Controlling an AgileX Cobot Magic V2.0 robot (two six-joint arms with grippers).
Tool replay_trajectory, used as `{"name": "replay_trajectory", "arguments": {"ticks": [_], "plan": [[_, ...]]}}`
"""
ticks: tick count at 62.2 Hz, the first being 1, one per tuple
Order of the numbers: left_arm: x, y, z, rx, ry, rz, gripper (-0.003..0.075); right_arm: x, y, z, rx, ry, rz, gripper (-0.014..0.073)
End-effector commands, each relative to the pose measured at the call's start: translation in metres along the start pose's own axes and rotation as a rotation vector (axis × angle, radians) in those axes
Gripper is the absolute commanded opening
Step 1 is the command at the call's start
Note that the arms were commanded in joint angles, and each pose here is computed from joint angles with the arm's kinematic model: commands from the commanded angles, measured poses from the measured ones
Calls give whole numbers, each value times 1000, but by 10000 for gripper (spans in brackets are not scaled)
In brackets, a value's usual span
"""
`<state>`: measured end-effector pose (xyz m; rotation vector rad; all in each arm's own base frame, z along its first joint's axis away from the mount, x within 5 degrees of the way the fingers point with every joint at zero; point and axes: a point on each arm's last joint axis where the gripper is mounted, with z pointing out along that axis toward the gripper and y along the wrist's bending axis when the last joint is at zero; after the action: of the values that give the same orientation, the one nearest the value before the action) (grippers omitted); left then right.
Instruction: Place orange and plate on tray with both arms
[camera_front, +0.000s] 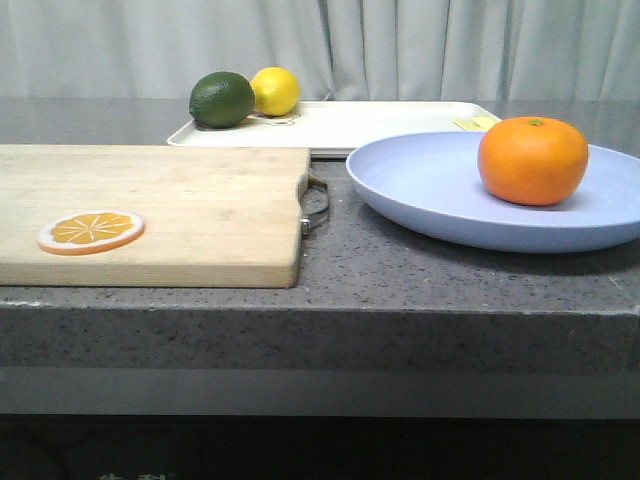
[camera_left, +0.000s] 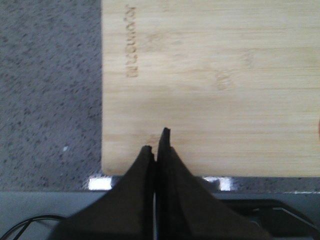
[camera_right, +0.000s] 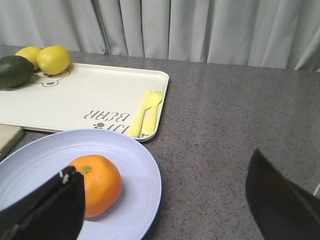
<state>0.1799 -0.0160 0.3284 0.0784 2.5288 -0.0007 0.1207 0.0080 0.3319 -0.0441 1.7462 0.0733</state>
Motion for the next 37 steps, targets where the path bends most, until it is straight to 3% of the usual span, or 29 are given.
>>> {"name": "replay_trajectory", "arguments": {"ticks": [1,18,37], "plan": [[14,7,-17,-11,-167,-48,-18,-19,0,-3,8,-108,-2,654],[86,9,-32,-12,-483,-60,-18,-19,0,-3,8,-110,-2,654],[115,6,-47,25,-742,-83,-18,-19,0,-3,8,-107,-2,654]]}}
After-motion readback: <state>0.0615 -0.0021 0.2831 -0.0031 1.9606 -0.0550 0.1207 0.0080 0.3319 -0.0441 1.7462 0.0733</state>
